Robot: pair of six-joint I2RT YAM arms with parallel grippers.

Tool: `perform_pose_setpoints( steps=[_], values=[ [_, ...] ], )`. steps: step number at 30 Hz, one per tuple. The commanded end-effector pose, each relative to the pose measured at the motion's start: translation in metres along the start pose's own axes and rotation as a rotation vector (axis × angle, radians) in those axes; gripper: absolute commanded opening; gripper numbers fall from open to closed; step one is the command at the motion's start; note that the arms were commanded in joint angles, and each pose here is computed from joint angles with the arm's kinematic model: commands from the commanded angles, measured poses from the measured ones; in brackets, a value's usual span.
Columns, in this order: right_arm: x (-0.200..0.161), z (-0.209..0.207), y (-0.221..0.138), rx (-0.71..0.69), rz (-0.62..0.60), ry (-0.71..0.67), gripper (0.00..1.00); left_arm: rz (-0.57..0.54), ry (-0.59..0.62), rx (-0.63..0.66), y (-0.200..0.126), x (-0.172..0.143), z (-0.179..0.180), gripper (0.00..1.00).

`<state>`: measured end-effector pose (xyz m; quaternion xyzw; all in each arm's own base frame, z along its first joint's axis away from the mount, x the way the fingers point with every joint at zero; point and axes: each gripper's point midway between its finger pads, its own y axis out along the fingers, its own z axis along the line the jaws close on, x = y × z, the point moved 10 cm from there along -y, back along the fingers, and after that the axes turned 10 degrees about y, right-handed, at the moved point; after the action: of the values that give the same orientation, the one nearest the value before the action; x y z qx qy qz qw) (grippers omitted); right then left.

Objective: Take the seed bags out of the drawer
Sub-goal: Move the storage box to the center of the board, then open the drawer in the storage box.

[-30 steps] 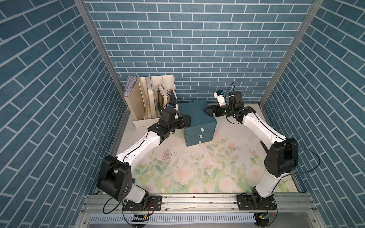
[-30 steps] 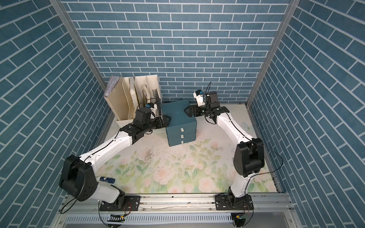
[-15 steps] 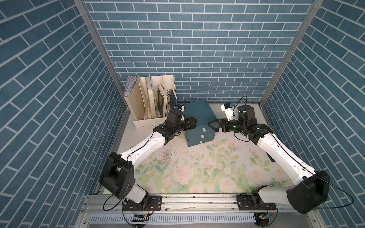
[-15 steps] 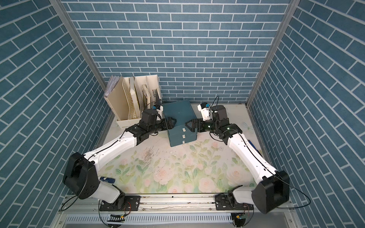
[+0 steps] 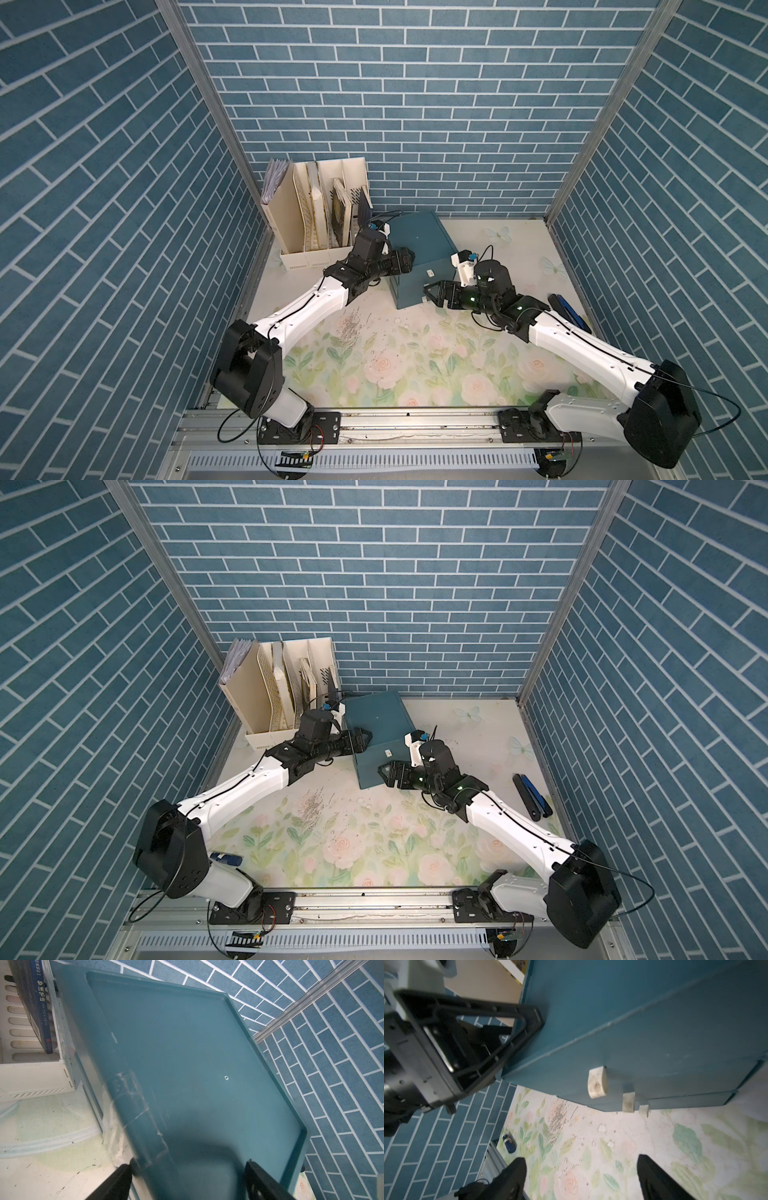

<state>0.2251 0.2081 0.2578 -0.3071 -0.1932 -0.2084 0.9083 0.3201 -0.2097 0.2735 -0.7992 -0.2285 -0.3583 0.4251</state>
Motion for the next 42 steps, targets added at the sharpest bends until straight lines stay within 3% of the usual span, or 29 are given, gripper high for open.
perform_pose_setpoints(
  steps=[1,15,32,39,42],
  values=[
    [0.011,0.004,0.003,0.012,-0.125,0.034,0.81,0.011,0.037,-0.012,-0.01,0.003,-0.004,0.88],
    [0.016,0.001,0.023,0.062,-0.158,0.079,0.69,0.019,0.03,-0.011,-0.012,0.001,0.007,0.82],
    [0.024,-0.009,0.034,0.063,-0.186,0.139,0.44,0.038,0.035,-0.009,-0.006,0.001,0.011,0.82],
    [0.026,-0.012,0.034,0.068,-0.177,0.146,0.27,0.05,0.033,-0.005,-0.006,-0.002,0.012,0.82],
    [0.025,-0.012,0.035,0.078,-0.168,0.146,0.26,0.051,0.03,-0.007,-0.007,-0.002,0.012,0.82]
  ],
)
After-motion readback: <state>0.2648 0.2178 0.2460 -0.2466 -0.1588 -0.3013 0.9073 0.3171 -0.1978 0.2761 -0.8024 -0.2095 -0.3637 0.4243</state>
